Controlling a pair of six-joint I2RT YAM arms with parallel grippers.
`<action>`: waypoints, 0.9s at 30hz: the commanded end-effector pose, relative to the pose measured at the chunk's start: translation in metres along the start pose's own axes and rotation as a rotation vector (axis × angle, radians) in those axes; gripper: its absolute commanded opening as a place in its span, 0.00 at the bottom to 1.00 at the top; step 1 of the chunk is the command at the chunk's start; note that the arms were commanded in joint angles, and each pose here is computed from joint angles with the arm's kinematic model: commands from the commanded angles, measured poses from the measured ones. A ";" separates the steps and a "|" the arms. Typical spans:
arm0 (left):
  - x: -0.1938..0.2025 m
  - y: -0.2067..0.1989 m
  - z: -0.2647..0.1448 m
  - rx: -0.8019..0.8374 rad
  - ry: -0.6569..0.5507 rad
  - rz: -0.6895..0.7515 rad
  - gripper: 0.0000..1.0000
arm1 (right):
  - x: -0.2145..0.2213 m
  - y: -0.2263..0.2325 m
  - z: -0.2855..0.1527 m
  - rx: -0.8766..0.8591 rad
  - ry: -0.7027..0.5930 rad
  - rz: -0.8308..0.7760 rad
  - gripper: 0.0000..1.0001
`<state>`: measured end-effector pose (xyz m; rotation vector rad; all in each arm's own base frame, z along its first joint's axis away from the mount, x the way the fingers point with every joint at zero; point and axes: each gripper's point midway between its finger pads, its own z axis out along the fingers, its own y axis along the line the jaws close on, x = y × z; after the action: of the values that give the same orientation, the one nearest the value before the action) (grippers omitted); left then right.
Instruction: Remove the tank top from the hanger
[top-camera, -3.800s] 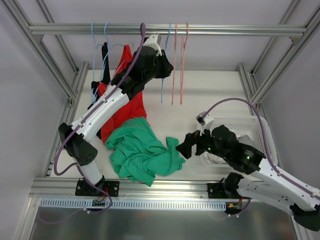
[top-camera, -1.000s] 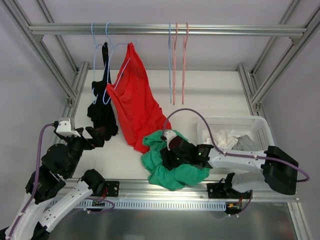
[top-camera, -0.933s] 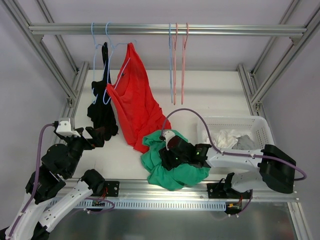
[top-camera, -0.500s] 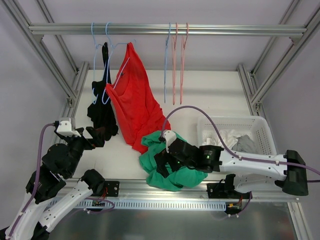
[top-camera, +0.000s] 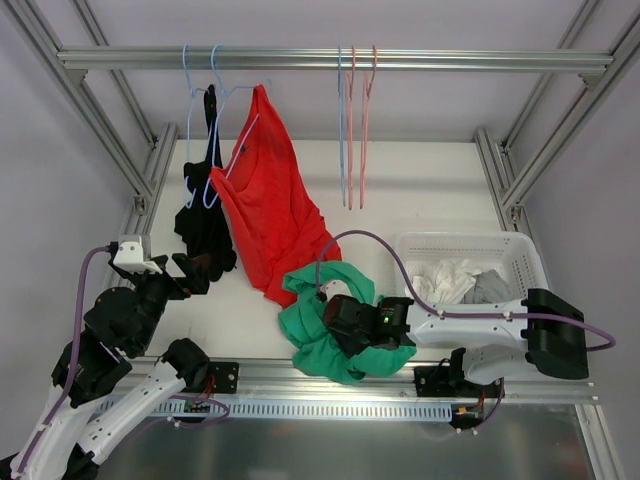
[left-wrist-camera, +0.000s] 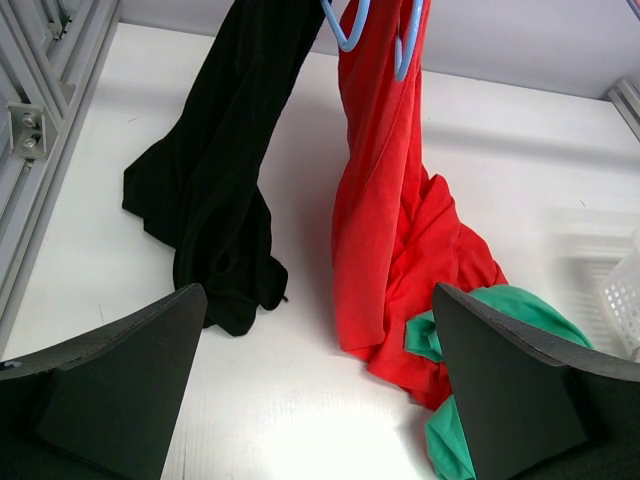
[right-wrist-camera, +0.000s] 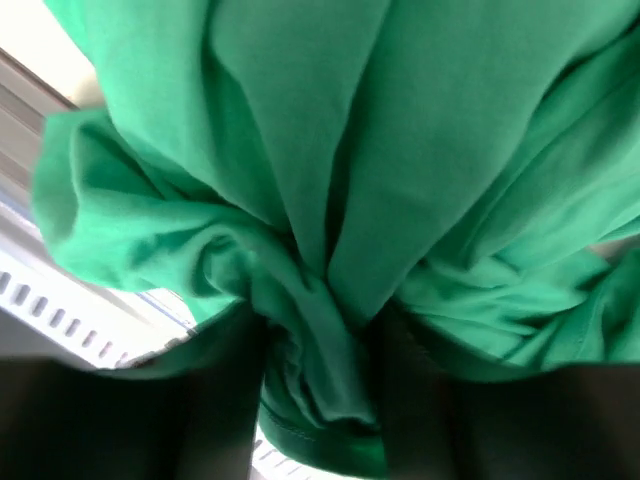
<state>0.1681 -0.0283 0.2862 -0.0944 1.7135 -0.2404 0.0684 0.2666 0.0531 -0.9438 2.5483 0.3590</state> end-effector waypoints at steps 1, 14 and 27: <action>-0.003 -0.001 0.002 -0.001 -0.006 0.015 0.99 | -0.026 0.005 -0.011 0.011 -0.077 -0.005 0.29; -0.012 0.007 -0.007 -0.014 -0.061 -0.026 0.99 | -0.131 -0.073 -0.293 0.067 -0.714 0.003 0.00; -0.015 0.012 -0.011 -0.024 -0.084 -0.044 0.99 | -0.121 -0.197 -0.447 0.453 -1.010 0.219 0.00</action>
<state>0.1611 -0.0175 0.2933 -0.1330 1.6616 -0.2483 0.1464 0.0615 0.4811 -0.2959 1.6905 0.4158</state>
